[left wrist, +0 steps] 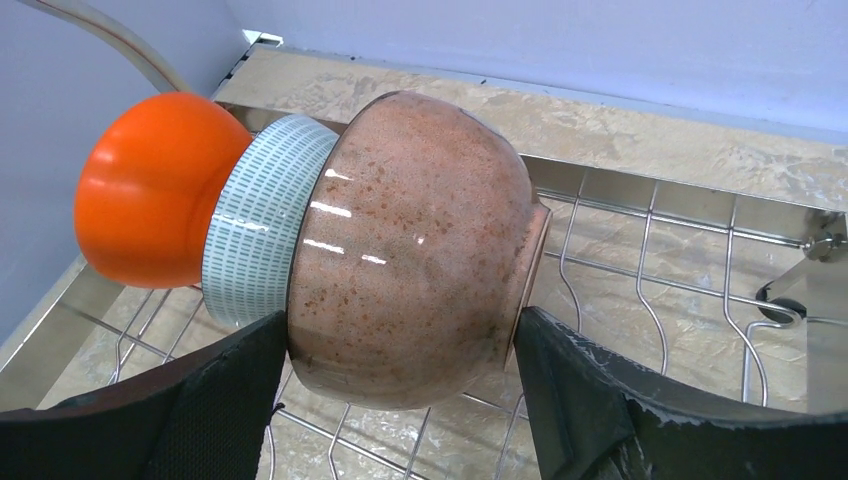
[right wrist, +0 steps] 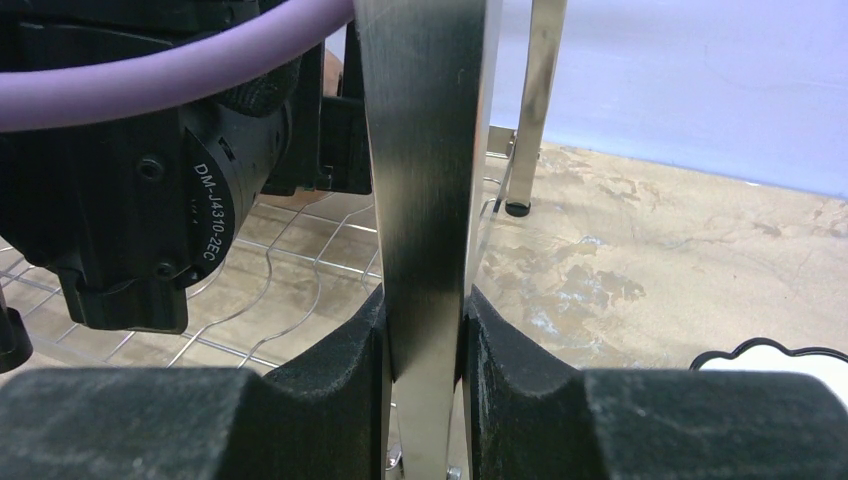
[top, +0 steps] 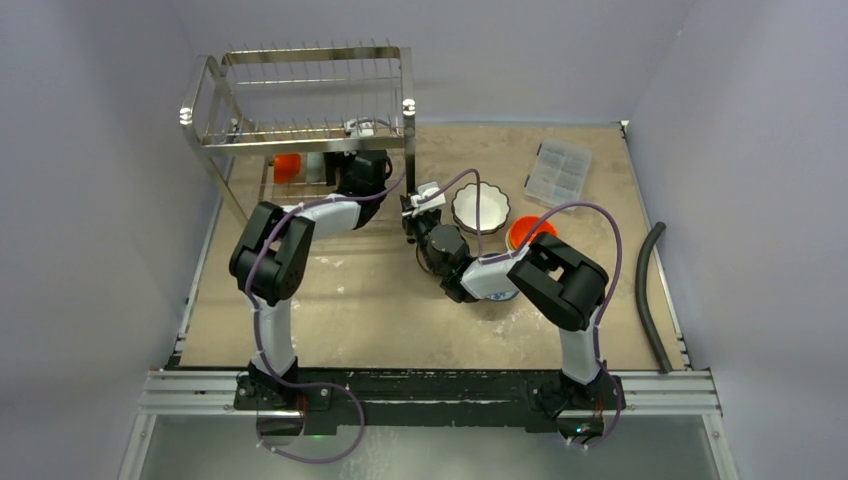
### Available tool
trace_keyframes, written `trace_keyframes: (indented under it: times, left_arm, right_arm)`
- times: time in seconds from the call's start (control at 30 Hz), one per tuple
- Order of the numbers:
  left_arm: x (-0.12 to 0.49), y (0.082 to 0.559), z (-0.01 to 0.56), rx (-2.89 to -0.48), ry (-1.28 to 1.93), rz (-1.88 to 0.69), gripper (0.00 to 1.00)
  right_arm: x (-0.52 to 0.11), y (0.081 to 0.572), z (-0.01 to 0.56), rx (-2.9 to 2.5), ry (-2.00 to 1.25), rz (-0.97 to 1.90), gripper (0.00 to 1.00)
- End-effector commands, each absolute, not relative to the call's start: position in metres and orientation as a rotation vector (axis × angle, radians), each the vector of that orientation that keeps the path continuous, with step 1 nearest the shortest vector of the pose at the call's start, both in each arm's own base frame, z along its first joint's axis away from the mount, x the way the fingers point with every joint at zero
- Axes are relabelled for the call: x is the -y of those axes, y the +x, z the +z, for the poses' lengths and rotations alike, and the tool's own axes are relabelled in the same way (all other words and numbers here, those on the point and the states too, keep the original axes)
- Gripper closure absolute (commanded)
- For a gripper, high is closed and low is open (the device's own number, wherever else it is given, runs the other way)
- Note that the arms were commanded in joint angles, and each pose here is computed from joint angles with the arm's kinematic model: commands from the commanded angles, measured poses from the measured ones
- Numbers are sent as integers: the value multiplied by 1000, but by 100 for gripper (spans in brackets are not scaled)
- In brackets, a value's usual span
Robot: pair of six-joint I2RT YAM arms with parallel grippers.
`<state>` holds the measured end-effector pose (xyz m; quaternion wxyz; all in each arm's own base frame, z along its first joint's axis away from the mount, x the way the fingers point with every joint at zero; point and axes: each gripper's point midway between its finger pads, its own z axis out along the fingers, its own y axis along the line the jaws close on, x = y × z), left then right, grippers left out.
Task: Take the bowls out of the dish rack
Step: Pick up the bowl from the dish rack.
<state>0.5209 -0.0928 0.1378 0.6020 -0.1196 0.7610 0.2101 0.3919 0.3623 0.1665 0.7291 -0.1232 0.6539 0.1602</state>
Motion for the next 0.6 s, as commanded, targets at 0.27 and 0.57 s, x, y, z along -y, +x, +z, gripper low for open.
trace_keyframes:
  times: [0.27, 0.57]
  left_arm:
    - [97, 522, 150, -1744, -274, 456, 22]
    - [96, 519, 157, -1742, -260, 422, 32]
  right_arm:
    - [-387, 382, 163, -1458, -372, 423, 100]
    - [-387, 382, 162, -1456, -372, 426, 100]
